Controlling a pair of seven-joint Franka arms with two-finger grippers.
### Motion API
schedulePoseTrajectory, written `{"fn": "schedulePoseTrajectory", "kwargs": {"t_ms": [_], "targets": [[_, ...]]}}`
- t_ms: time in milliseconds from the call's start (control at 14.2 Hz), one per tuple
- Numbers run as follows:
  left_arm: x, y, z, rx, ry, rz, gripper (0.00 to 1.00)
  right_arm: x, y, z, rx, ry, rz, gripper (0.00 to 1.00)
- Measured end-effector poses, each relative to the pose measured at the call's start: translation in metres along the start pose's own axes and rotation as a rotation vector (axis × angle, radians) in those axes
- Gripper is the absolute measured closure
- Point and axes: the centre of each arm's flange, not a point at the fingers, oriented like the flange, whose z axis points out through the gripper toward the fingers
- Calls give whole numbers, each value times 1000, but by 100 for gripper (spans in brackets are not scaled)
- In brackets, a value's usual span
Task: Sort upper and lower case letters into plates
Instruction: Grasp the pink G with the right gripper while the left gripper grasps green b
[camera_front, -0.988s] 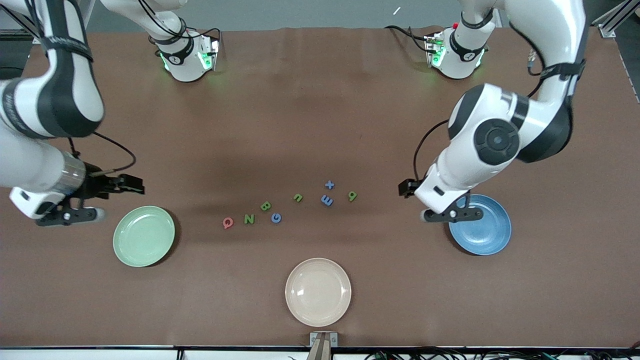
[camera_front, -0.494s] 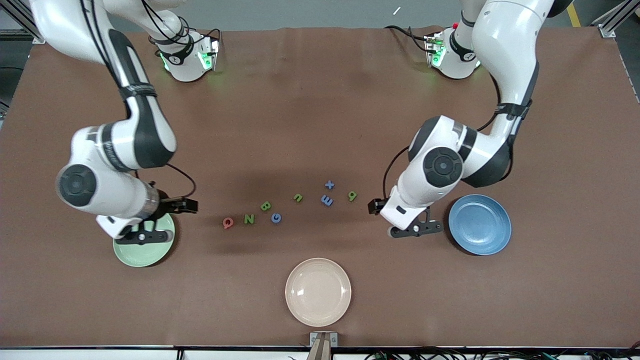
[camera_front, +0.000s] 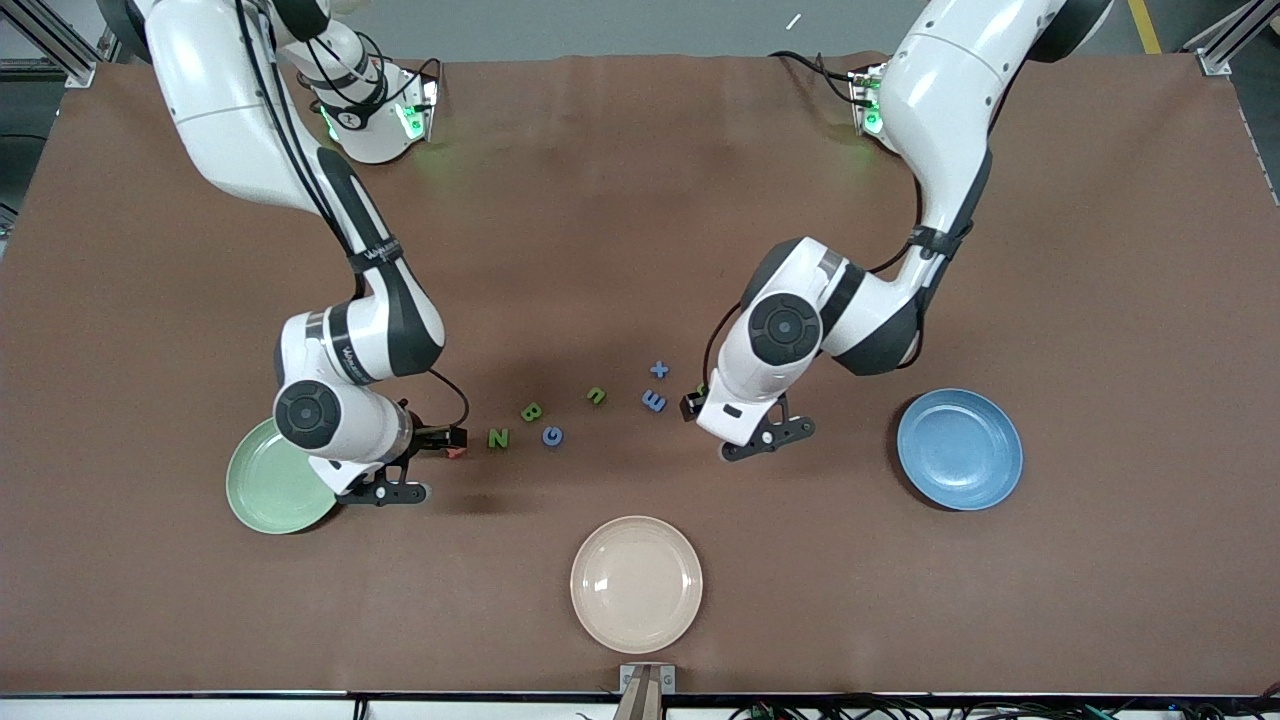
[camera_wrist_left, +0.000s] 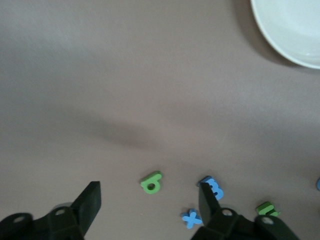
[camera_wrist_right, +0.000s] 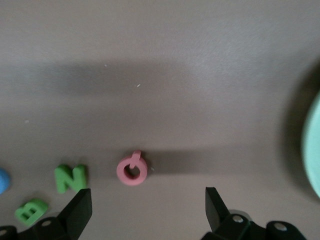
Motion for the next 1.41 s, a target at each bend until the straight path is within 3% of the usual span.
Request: {"fn": "schedulePoseTrajectory", "kwargs": {"t_ms": [635, 847, 1059, 1129, 1200, 1341, 1412], "targets": [[-24, 1, 65, 83, -49, -280, 29, -10, -10, 49, -8, 8, -15, 0], [-33, 3, 88, 63, -37, -368, 32, -13, -16, 51, -10, 6, -22, 4], [-38, 0, 100, 66, -29, -373, 33, -13, -17, 50, -10, 7, -24, 29], [-37, -1, 100, 73, -7, -369, 33, -13, -17, 50, -10, 7, -24, 29], [-36, -1, 100, 80, 13, -374, 33, -12, -17, 49, -9, 9, -24, 37], [-36, -2, 101, 86, 26, -386, 35, -12, -16, 46, -9, 14, -23, 57], [-36, -3, 102, 87, 27, -387, 36, -12, -16, 46, -9, 14, -23, 58]]}}
